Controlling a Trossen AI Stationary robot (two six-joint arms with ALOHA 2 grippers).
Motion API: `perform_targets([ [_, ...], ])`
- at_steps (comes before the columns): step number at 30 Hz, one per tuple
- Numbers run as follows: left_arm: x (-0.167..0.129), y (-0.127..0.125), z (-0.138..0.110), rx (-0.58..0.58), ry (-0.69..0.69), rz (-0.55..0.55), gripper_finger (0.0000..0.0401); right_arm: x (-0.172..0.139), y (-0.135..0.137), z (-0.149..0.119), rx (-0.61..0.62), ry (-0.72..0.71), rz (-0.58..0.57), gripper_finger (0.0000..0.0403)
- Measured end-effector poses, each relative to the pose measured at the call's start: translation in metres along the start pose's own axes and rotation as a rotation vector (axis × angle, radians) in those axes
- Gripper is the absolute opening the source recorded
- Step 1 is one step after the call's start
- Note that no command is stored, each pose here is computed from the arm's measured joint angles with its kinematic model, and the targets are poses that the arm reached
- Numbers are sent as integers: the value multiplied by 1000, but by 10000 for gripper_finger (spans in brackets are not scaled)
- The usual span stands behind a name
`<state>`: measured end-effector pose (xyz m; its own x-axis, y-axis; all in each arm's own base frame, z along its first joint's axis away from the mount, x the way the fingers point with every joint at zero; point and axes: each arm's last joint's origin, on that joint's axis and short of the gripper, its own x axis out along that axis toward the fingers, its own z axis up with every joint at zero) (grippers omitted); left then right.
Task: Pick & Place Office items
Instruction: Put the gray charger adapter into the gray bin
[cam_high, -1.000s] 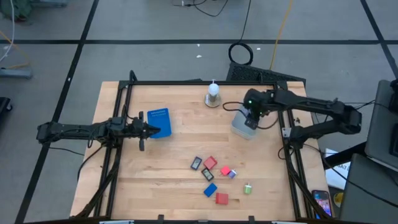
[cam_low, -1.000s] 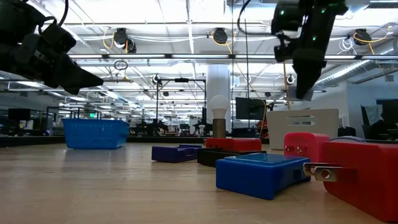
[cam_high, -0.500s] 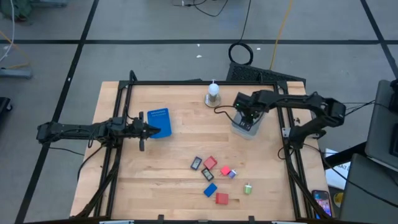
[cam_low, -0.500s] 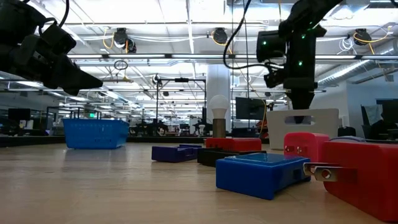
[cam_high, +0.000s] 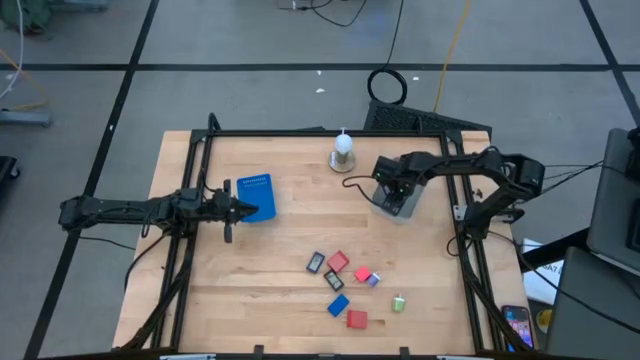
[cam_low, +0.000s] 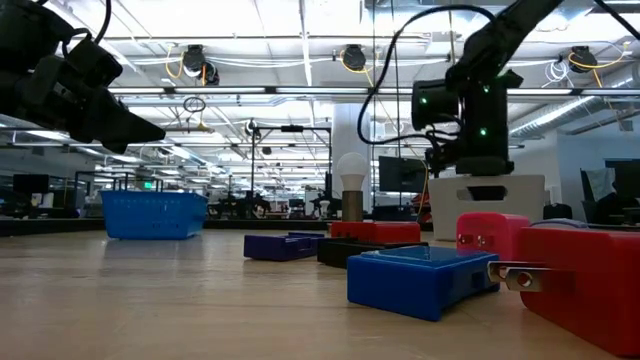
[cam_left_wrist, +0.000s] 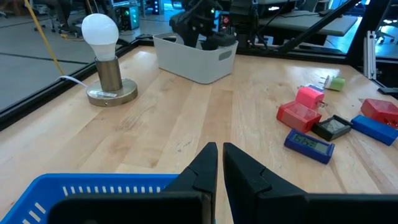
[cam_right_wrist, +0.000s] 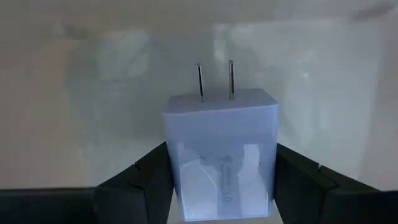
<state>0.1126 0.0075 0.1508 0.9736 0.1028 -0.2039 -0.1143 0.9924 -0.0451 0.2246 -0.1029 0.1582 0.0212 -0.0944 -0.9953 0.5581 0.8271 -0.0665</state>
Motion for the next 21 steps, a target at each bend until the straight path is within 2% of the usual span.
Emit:
perform_targets([
  [8, 0, 0, 0, 0, -1, 2, 26, 14, -6, -7, 20, -11, 79, 205],
  [15, 0, 0, 0, 0, -1, 2, 26, 15, -7, -7, -19, -11, 83, 206],
  [17, 0, 0, 0, 0, -1, 2, 26, 16, -7, -7, -26, -9, 88, 234],
  [21, 0, 0, 0, 0, 1, 2, 26, 15, -6, -6, -32, -10, 91, 325],
])
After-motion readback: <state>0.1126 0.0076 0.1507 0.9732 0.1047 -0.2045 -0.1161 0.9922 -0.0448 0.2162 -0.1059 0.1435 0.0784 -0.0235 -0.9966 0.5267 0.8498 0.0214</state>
